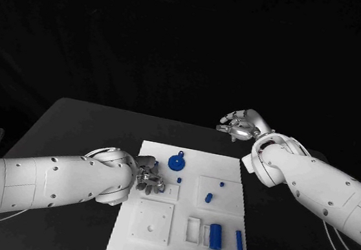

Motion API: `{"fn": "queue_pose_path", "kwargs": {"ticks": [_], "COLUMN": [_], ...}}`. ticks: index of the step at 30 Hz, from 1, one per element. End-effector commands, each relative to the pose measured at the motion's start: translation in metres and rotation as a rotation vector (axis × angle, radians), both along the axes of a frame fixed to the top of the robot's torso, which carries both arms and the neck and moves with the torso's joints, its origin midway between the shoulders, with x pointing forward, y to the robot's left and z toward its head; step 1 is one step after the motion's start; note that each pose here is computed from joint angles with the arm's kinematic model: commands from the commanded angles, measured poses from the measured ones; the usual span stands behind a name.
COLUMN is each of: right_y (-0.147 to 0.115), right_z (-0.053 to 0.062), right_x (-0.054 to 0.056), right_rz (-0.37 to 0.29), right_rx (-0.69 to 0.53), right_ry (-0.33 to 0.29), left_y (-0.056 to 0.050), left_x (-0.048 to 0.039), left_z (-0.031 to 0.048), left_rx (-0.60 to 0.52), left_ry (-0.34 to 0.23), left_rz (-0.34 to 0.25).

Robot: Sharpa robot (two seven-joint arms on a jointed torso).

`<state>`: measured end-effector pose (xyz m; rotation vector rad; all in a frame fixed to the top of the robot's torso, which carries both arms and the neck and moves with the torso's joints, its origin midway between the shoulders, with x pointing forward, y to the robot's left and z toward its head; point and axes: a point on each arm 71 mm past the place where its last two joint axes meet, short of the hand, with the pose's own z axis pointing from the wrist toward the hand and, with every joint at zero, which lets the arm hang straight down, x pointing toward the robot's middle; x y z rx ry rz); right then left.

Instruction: Assemble the parts on the task board

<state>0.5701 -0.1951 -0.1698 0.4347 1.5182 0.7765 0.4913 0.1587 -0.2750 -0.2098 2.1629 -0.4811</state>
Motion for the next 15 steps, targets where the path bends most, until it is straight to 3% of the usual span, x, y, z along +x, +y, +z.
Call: {"fn": "queue_pose_path", "kwargs": {"ticks": [1, 10, 15], "right_y": [0.0014, 0.0013, 0.0006], "right_z": [-0.0004, -0.0006, -0.0007], "right_x": [-0.0005, -0.0006, -0.0006], "right_rz": [0.014, 0.014, 0.013], "right_rx": [-0.007, -0.008, -0.008], "right_ry": [0.003, 0.003, 0.004], "left_y": [0.0039, 0.0047, 0.0075], "left_x": [-0.0015, -0.0008, -0.0012], "left_z": [-0.0046, -0.0042, -0.005], "left_rx": [0.035, 0.029, 0.0], "left_ry": [0.016, 0.01, 0.034], "left_rz": [-0.005, -0.001, 0.015]}}
